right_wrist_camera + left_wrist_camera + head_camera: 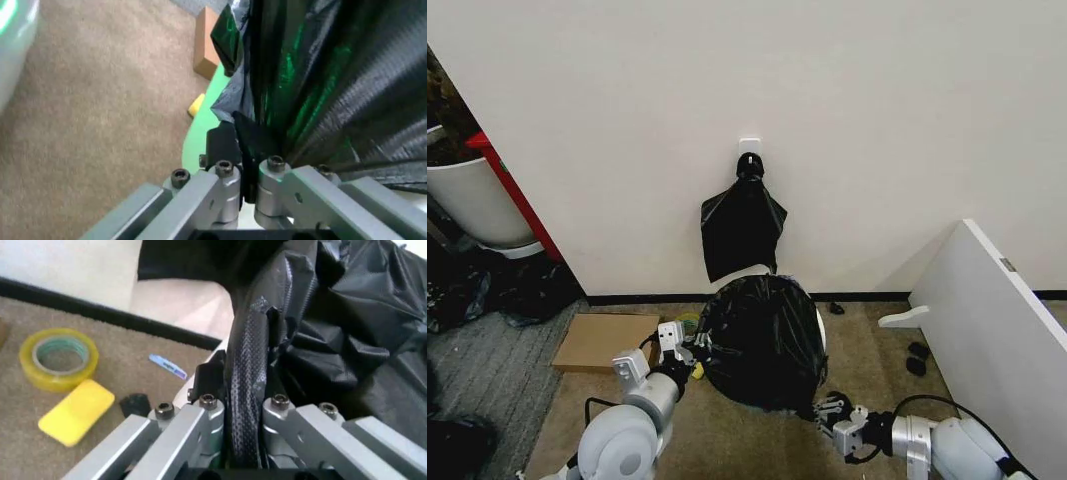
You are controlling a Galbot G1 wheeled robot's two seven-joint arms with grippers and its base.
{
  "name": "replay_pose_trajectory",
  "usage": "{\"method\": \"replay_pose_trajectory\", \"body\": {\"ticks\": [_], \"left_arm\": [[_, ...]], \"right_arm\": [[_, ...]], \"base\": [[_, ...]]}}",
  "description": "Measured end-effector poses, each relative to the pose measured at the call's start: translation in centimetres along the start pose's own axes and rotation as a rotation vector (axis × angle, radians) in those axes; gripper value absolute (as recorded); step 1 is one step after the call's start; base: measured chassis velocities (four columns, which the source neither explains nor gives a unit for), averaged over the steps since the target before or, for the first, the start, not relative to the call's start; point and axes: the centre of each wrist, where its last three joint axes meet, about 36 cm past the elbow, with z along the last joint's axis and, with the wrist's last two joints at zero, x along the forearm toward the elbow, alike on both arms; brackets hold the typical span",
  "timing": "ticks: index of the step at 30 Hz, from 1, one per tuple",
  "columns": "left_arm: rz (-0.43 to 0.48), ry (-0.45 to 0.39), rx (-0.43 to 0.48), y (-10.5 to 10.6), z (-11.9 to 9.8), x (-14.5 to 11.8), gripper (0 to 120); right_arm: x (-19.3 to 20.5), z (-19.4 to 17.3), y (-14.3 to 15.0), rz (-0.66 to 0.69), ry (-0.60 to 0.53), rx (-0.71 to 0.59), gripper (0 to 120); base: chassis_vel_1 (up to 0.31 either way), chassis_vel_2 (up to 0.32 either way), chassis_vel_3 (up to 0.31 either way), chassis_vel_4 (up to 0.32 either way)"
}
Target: Place the garbage bag over the trash bin.
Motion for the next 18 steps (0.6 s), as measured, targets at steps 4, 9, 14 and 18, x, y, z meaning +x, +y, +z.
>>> {"method": "replay_pose_trajectory", "body": {"ticks": [4, 9, 14, 18], "left_arm": [[-0.001, 0.006, 0.006, 0.0, 0.0, 0.0, 4], [-0.006, 0.006, 0.004, 0.1, 0.1, -0.1, 4], [-0.015, 0.006, -0.002, 0.4, 0.3, -0.3, 4], [-0.026, 0.003, 0.000, 0.8, 0.4, -0.7, 4]], "right_arm": [[0.3, 0.5, 0.3, 0.016, 0.006, -0.020, 0], [-0.1, 0.4, 0.8, 0.023, -0.023, -0.042, 0], [-0.7, 0.1, 1.6, 0.038, -0.061, -0.077, 0], [-0.5, -0.2, 2.3, 0.054, -0.089, -0.106, 7]], "base": [[0.000, 0.000, 0.000, 0.000], [0.000, 0.000, 0.000, 0.000], [0.000, 0.000, 0.000, 0.000], [0.000, 0.000, 0.000, 0.000]]}}
